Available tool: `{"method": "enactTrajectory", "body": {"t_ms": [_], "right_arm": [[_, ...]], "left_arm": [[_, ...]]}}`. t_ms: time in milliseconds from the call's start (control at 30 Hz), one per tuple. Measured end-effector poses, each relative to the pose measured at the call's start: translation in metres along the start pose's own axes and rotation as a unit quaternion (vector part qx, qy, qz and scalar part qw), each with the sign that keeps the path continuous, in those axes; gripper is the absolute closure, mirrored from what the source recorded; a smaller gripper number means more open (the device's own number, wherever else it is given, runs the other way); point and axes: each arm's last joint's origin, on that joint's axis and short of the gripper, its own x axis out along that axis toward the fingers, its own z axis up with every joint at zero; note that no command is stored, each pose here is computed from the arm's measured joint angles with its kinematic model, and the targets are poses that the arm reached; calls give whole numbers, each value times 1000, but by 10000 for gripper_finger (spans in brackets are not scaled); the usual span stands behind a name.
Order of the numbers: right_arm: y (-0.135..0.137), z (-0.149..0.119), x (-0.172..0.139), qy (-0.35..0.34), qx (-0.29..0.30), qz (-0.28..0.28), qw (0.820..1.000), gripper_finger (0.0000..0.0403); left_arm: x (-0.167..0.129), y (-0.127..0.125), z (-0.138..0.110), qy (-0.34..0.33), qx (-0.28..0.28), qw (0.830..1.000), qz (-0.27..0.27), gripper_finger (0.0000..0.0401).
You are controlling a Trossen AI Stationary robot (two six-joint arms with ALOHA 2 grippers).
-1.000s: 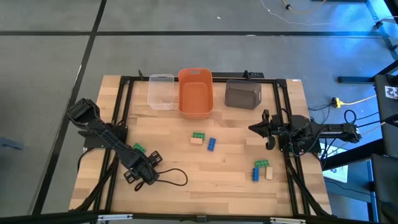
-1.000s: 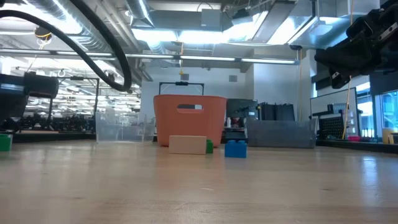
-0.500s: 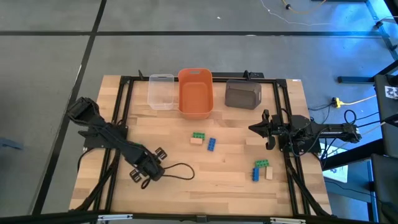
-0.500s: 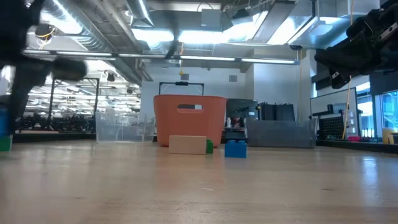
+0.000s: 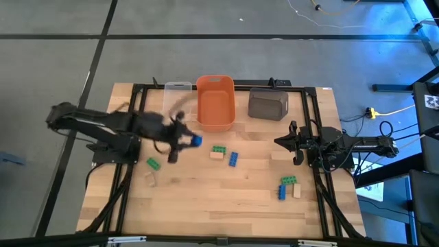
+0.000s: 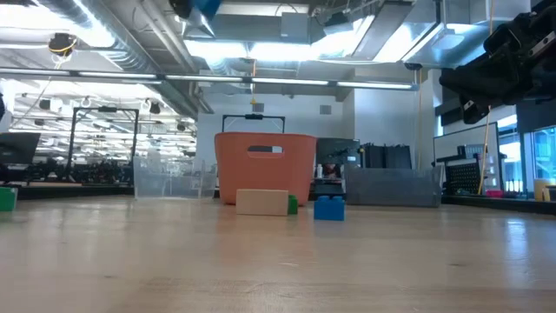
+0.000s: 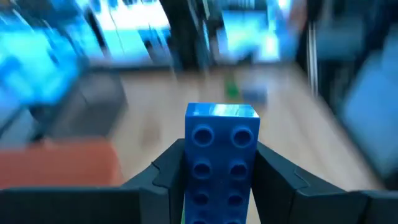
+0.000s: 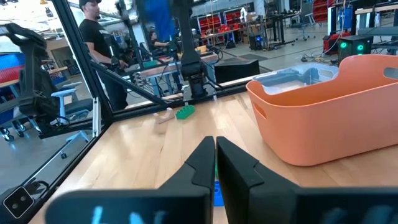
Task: Sort & place blocks by color
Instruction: Put the bottom left blue game piece into the black bin
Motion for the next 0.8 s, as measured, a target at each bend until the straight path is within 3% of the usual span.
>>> {"method": "enactTrajectory", "body": {"t_ms": [133, 267, 800], "right_arm": [[0, 0, 0, 0, 0, 0, 1000, 384], [0, 0, 0, 0, 0, 0, 1000, 384], [0, 0, 0, 0, 0, 0, 1000, 384]], "left_arm": [[-13, 13, -9, -124, -70, 990, 4, 273], [-14, 14, -26, -163, -117, 980, 1, 273], [-13, 14, -30, -166, -134, 977, 6, 273]]}}
